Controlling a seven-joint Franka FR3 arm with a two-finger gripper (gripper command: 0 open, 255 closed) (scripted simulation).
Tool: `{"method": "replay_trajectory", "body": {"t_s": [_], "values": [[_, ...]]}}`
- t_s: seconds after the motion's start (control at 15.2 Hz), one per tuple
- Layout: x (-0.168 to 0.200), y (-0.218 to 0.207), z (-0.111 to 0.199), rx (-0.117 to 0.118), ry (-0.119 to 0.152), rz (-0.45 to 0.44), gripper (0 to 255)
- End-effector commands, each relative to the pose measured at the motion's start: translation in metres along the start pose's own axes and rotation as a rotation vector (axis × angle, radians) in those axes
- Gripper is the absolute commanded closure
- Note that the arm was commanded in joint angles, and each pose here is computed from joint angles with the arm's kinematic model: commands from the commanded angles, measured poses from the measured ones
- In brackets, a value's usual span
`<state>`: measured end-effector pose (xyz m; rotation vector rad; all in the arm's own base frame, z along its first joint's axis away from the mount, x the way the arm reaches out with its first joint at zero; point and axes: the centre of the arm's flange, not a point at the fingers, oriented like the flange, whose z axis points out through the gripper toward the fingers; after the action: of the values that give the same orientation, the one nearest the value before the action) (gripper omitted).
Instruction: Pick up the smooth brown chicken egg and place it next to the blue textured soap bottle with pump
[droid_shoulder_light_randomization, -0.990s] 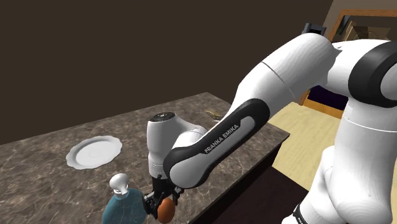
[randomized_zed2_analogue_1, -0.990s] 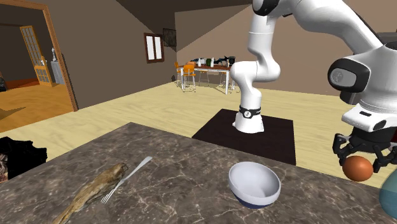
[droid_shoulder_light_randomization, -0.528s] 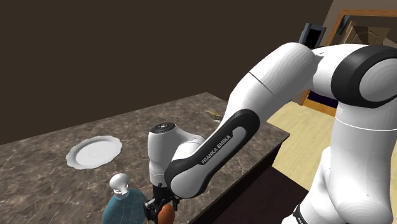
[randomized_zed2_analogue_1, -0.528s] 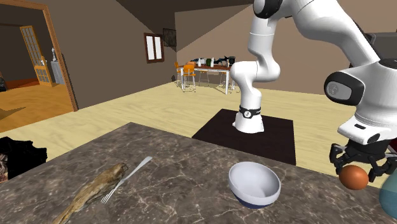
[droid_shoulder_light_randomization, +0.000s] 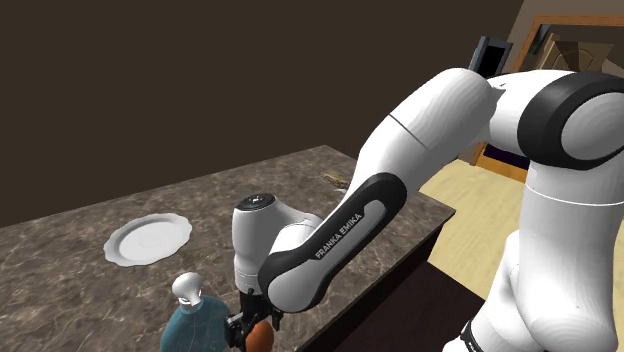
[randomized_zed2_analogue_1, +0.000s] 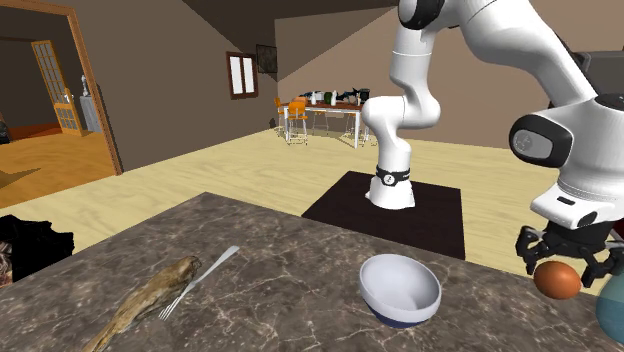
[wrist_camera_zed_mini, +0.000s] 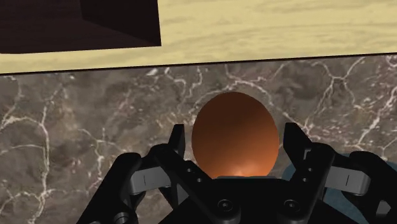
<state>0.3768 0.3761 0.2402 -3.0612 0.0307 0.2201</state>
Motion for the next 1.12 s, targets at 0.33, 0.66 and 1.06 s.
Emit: {"method": "replay_trajectory", "body": {"t_s": [0.33, 0.66, 1.06], "values": [[-0.001, 0.001, -0.012, -0.002, -0.003, 0.0, 0], [-0.001, 0.0, -0.048, -0.002, -0.003, 0.0, 0], [-0.001, 0.0, -0.048, -0.002, -0.003, 0.0, 0]]}}
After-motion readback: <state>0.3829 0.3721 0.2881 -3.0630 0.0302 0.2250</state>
